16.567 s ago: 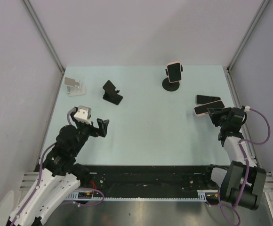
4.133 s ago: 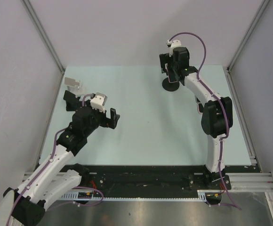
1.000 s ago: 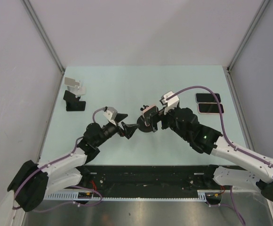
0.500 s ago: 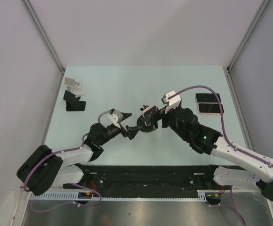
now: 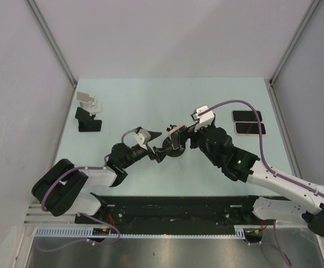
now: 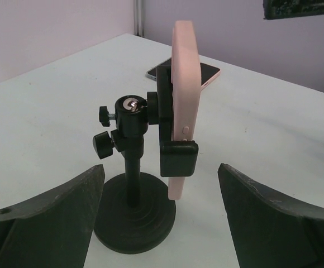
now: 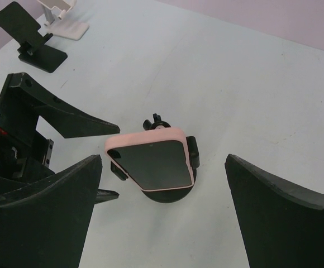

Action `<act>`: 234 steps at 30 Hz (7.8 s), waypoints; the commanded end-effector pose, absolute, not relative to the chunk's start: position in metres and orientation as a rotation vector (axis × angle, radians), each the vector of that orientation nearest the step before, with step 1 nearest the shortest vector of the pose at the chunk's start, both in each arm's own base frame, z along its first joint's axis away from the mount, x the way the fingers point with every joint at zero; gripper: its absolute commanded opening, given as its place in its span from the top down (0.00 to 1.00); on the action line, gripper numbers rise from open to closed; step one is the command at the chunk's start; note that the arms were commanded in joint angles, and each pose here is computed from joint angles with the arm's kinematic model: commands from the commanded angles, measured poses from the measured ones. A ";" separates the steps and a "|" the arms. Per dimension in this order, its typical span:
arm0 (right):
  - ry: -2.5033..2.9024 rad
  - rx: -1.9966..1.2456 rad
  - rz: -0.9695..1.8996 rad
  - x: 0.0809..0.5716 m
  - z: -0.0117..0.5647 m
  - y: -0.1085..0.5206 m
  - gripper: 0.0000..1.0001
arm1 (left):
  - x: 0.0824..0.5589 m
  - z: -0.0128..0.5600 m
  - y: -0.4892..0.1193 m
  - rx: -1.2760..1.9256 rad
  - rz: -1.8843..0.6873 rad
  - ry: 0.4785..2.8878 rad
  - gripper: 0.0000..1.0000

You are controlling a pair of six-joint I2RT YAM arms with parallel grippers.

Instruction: Remove the phone from the phone stand

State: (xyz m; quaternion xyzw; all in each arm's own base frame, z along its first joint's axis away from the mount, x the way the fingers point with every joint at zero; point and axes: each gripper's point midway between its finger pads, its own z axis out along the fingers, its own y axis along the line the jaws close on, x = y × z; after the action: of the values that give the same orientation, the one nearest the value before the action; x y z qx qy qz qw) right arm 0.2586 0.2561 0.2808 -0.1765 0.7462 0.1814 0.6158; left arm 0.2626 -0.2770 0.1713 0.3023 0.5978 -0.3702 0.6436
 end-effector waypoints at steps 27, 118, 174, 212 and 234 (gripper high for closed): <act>1.815 -0.236 0.434 0.285 0.260 0.286 0.02 | 0.256 0.200 -0.299 0.702 -0.902 1.222 0.72; 1.893 -0.749 0.626 0.238 0.271 0.352 1.00 | 0.252 0.182 -0.269 0.682 -0.672 1.304 0.71; 1.974 -0.671 0.347 0.225 0.218 0.326 1.00 | 0.304 0.150 -0.209 0.203 -0.425 1.631 1.00; 1.865 -0.046 0.302 0.291 0.280 0.273 1.00 | 0.287 0.160 -0.229 0.269 -0.554 1.577 1.00; 1.634 -0.110 0.366 0.339 0.330 0.290 1.00 | 0.258 0.159 -0.289 0.668 -0.702 1.488 1.00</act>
State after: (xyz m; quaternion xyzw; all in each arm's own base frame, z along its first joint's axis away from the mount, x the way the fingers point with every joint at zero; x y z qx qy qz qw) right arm 0.3249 0.2933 0.2498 -0.0884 0.7947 0.1263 0.5871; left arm 0.2564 -0.2858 0.1642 0.2726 0.6475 -0.3187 0.6362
